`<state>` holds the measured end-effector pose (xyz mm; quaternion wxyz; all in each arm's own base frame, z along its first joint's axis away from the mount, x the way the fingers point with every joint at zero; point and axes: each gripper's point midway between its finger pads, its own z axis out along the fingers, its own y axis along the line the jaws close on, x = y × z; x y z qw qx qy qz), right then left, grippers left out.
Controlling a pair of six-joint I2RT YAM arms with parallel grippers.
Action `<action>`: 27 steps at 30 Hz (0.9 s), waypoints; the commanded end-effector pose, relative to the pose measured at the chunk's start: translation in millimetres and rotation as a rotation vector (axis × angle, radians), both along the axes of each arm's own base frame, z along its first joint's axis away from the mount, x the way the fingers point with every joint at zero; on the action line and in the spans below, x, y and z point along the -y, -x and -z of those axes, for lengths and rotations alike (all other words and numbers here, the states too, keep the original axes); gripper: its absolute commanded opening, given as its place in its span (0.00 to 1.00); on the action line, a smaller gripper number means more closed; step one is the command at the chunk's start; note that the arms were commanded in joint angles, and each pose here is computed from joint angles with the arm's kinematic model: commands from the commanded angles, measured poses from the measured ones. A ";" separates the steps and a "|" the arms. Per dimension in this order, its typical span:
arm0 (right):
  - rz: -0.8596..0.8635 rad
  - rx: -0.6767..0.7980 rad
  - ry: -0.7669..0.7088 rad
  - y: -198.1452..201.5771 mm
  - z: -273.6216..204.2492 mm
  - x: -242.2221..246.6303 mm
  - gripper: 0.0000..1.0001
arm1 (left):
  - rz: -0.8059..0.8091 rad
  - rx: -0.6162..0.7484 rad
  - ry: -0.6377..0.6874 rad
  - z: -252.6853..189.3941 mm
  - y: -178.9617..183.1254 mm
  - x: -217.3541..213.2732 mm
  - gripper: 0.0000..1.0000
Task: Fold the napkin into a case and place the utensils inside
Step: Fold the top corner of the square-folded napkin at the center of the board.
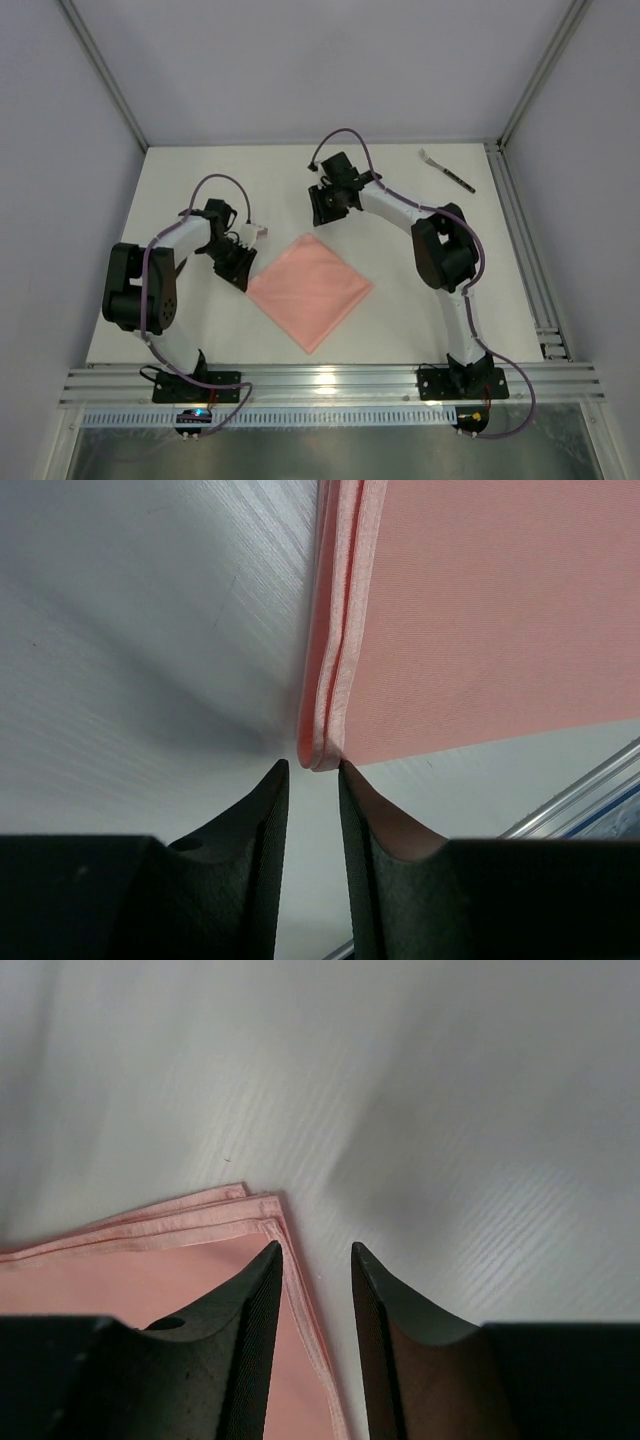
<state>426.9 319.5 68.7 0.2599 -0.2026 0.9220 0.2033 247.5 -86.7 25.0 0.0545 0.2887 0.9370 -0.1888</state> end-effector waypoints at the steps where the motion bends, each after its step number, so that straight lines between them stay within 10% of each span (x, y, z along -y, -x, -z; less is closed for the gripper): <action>1: -0.117 0.000 -0.013 8.9 -12.3 -20.1 0.37 | -0.002 0.013 0.000 3.5 -3.4 1.4 0.27; 23: -0.138 -0.112 0.014 24.3 39.5 -38.4 0.36 | -0.001 0.018 0.003 3.3 -2.9 1.8 0.20; 27: -0.131 -0.109 0.013 23.4 37.9 -38.3 0.20 | 0.001 0.015 0.003 4.0 -2.7 1.7 0.20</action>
